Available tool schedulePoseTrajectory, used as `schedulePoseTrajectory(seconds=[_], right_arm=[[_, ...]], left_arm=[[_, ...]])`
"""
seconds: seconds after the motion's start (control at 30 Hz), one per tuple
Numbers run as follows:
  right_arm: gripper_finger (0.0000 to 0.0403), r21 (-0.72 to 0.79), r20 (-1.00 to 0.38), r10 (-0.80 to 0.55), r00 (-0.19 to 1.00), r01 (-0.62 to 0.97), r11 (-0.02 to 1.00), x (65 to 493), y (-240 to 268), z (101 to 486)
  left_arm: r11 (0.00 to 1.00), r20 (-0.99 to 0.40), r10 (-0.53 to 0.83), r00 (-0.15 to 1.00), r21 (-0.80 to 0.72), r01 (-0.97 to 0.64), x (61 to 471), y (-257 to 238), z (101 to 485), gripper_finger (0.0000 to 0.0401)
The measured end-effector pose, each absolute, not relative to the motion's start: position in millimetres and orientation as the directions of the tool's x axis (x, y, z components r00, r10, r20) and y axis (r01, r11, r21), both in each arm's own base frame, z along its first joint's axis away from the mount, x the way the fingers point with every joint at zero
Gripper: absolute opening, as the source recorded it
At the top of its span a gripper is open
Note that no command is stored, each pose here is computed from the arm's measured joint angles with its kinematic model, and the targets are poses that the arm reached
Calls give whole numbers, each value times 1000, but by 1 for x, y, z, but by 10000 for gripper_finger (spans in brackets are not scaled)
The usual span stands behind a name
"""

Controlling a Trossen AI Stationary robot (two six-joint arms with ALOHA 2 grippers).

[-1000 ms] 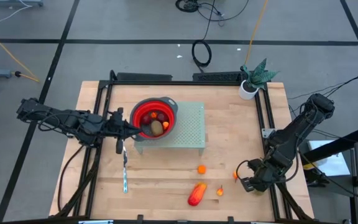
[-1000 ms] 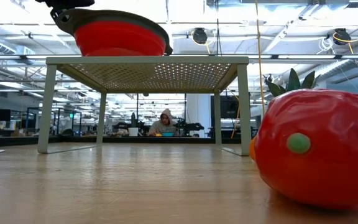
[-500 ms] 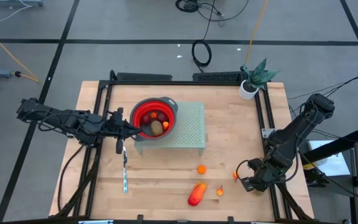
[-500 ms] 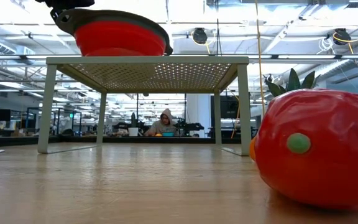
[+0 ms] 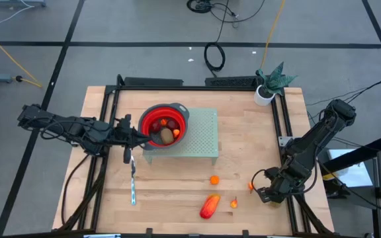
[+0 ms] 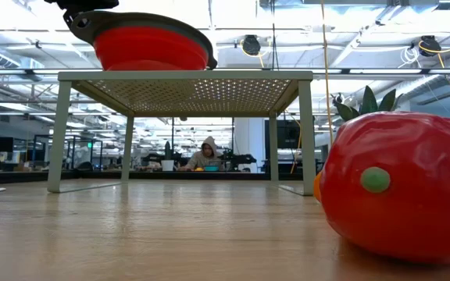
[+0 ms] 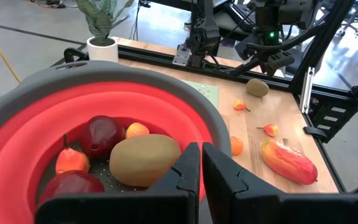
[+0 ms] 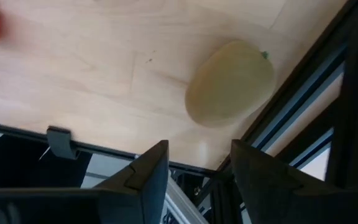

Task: Pick & Place Fruit
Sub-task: Put the kiwi into the strainer bowl on the shelf

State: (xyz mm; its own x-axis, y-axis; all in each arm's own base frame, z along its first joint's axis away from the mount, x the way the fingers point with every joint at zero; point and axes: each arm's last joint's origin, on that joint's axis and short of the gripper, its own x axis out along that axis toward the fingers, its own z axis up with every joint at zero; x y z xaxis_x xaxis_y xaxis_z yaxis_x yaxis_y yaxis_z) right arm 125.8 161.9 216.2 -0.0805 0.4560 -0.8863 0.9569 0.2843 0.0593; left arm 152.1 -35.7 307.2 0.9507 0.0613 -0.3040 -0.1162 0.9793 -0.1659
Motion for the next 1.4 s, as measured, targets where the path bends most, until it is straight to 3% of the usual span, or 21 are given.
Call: schedulePoseTrajectory(seconds=[0.27,0.53,1.07,1.4], right_arm=[[187,19,-896,433,-101,964,266,124,160,215],[187,5,-895,434,-101,972,236,124,160,214],[177,7,-854,515,-75,988,155,121,157,174],[176,72,-888,459,-3,987,146,123,155,173]], left_arm=[[979,-304,61,951,-166,-116,152,-36,307,6],[979,-304,62,951,-166,-117,152,-36,307,18],[979,-305,62,950,-166,-117,152,-36,307,19],[979,-304,64,950,-168,-119,152,-36,307,19]])
